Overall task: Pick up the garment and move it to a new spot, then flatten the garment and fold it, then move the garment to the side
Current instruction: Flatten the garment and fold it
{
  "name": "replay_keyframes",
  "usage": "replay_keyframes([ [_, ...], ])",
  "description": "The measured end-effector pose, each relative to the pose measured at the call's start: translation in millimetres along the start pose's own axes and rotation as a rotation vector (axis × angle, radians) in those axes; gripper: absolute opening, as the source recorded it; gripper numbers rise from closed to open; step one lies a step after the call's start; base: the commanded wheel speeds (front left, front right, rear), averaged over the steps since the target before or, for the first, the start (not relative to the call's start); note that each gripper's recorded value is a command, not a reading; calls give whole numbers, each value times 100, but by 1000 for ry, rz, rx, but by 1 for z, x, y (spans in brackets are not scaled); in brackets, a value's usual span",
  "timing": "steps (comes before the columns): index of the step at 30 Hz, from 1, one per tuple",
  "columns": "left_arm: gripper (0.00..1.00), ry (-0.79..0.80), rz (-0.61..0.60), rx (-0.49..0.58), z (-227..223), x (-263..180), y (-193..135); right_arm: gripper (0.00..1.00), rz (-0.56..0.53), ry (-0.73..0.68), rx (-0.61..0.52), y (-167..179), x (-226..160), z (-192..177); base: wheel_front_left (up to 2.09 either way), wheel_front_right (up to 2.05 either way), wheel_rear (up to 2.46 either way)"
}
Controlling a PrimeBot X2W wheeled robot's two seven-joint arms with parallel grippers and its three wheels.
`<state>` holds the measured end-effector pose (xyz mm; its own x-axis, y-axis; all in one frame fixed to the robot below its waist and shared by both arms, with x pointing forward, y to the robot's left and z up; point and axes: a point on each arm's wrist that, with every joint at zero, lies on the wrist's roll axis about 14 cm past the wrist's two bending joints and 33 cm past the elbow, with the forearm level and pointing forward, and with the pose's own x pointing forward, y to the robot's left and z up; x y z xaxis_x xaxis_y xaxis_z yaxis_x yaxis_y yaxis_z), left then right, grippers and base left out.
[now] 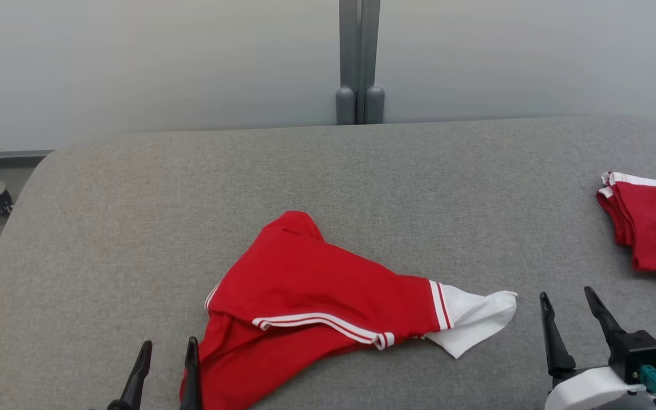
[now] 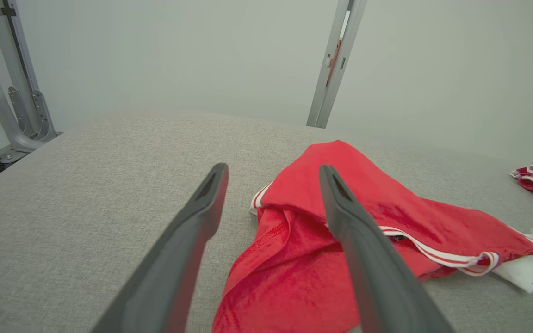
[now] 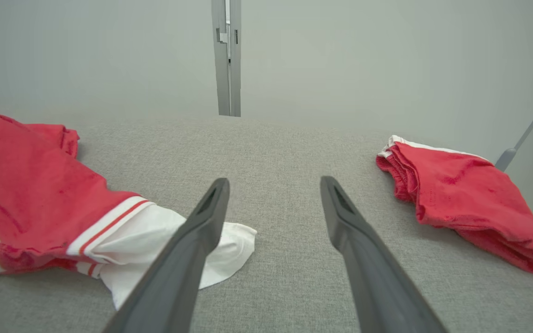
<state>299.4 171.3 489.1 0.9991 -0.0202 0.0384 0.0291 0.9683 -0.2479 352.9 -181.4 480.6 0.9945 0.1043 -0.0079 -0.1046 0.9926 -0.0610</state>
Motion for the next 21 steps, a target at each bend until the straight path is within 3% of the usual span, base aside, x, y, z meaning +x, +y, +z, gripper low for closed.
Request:
replay_keyframes([
  [12, 100, 23, 18, 24, -7, -17, 9, 100, -20, -44, 17, 3, -29, 12, 0, 0, 0],
  [21, 100, 27, 26, 31, -9, -20, 12, 100, 15, -47, 47, 16, -28, 13, 0, 0, 0],
])
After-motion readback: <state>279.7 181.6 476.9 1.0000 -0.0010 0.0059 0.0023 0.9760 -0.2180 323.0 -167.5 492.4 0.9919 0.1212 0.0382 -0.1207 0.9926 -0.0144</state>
